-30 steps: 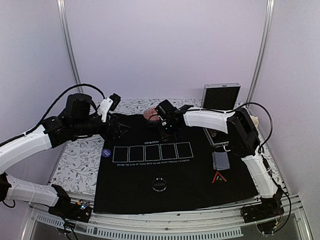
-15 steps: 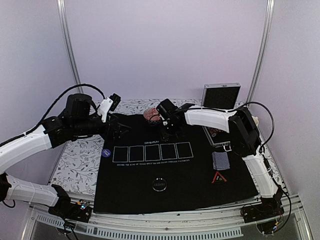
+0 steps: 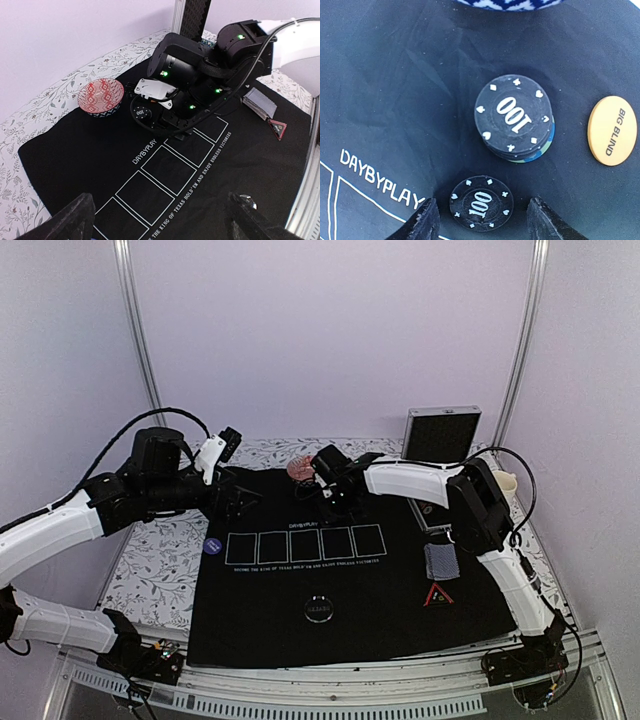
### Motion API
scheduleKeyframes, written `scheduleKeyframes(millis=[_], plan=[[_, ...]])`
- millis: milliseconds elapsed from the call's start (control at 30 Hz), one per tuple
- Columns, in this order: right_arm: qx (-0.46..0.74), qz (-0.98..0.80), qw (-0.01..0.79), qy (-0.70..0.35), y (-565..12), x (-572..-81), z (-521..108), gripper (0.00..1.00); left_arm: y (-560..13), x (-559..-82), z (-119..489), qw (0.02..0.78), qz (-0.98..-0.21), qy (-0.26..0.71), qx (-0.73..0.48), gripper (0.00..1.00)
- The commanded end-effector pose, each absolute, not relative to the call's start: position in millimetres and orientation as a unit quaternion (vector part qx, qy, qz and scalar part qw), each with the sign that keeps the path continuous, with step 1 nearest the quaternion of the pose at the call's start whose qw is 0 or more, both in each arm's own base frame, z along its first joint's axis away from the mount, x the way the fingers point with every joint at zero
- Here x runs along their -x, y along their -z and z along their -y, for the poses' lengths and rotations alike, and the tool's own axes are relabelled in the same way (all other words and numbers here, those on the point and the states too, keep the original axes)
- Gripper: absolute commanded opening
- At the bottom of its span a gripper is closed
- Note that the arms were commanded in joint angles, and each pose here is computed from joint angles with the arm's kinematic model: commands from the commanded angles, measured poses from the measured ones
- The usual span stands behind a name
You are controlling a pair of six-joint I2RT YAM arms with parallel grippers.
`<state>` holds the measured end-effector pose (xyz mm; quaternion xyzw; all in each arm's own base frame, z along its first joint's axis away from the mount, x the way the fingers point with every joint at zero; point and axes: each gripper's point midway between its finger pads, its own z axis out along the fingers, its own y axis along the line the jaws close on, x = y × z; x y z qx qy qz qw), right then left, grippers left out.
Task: Distribute texas hold em gaming equipment
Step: Adjust the poker chip in the big blind area.
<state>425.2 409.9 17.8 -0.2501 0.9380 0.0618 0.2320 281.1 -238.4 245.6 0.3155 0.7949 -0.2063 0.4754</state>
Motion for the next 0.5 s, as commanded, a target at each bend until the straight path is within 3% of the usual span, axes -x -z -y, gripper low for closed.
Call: scheduleKeyframes(millis=[0,200,467], plan=[[0.269,-0.944,0.189,-0.034,23.2,-412.8,-401.0,0.56,-246.3,-284.7,234.4,0.482,-0.793,0.202,-0.315,0.91],[0.267,-0.947,0.176,-0.006,32.3,-411.4,-389.8,0.43,-246.3,-284.8,234.4,0.482,-0.793,0.201,-0.314,0.91],[0.253,-0.945,0.206,-0.002,6.7,-420.4,-389.7,0.38,-246.7,-284.9,234.4,0.482,-0.792,0.201,-0.314,0.91]])
